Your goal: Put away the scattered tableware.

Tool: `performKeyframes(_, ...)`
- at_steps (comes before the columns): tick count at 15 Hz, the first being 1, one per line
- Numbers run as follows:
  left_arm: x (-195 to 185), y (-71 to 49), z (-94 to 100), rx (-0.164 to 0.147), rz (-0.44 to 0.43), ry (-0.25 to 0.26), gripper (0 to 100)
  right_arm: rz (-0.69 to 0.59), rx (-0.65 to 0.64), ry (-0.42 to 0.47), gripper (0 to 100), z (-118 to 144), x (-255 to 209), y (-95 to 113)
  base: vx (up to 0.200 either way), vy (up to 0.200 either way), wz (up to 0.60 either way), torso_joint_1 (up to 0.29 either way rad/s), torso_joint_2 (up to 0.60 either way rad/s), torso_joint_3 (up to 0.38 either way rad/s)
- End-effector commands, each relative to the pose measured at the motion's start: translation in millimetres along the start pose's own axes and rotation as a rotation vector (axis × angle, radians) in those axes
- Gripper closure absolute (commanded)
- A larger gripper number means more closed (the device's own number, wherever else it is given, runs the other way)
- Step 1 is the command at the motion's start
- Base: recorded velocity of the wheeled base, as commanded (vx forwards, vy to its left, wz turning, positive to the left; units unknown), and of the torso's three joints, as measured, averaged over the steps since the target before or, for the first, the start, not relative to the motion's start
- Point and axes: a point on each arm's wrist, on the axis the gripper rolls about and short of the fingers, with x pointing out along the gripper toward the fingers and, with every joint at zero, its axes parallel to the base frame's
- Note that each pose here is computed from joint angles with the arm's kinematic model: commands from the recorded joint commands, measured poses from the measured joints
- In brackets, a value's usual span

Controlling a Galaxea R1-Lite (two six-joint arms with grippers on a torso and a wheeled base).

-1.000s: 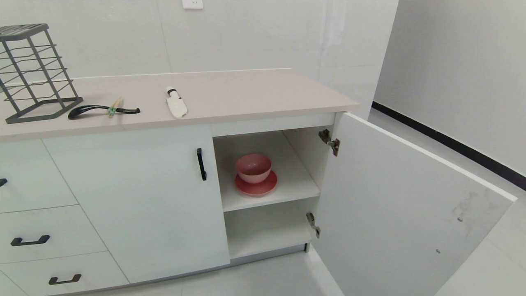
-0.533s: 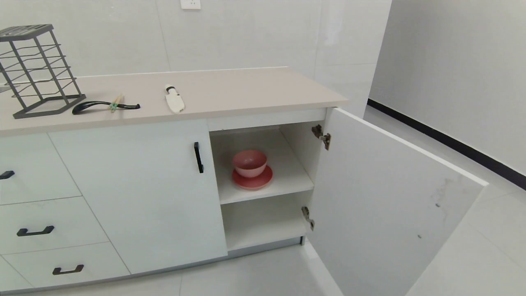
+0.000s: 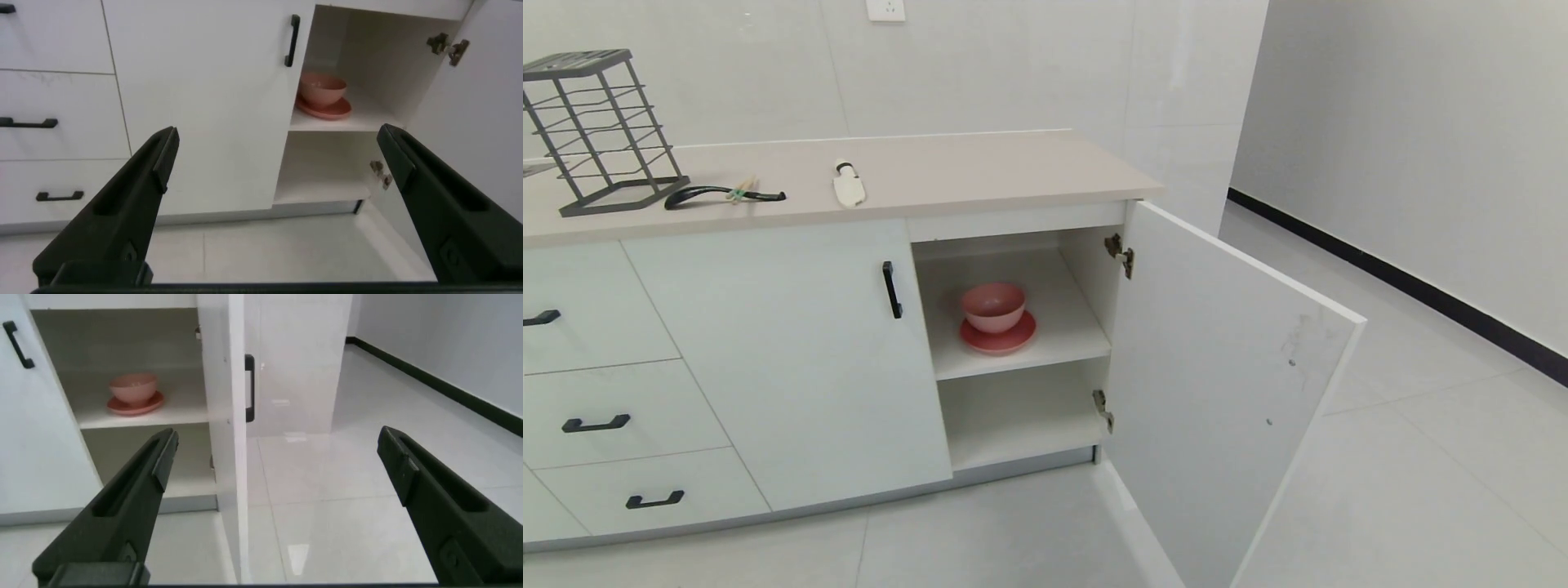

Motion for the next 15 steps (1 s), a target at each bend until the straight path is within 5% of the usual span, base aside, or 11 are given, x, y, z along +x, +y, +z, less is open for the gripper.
performKeyframes(1,0.0,0.0,0.1,-0.001,0.001,-0.002,0,0.027,0.001,0.017,0,-1.3,0.0,0.6,0.000,0.000,0.00,0.000,0.00,0.000)
performKeyframes(4,0.0,0.1,0.0,-0.001,0.007,-0.001,0,0.062,0.000,0.022,0,-1.7,-0.2,1.4,0.000,0.000,0.00,0.000,0.00,0.000)
performKeyframes(8,0.0,0.6,0.0,0.002,0.028,-0.003,0,0.064,-0.001,0.022,0,-1.7,-0.2,1.4,0.000,-0.200,0.00,0.004,0.00,0.002)
performKeyframes(9,0.0,0.6,0.3,-0.021,0.028,-0.007,0,0.064,-0.001,0.022,0,-1.7,-0.2,1.4,0.000,0.000,0.00,0.000,0.00,0.000)
performKeyframes(15,0.0,0.6,0.3,-0.021,0.028,-0.007,0,0.071,-0.013,0.016,0,-0.7,-0.3,1.6,0.000,0.000,0.00,0.000,0.00,0.000)
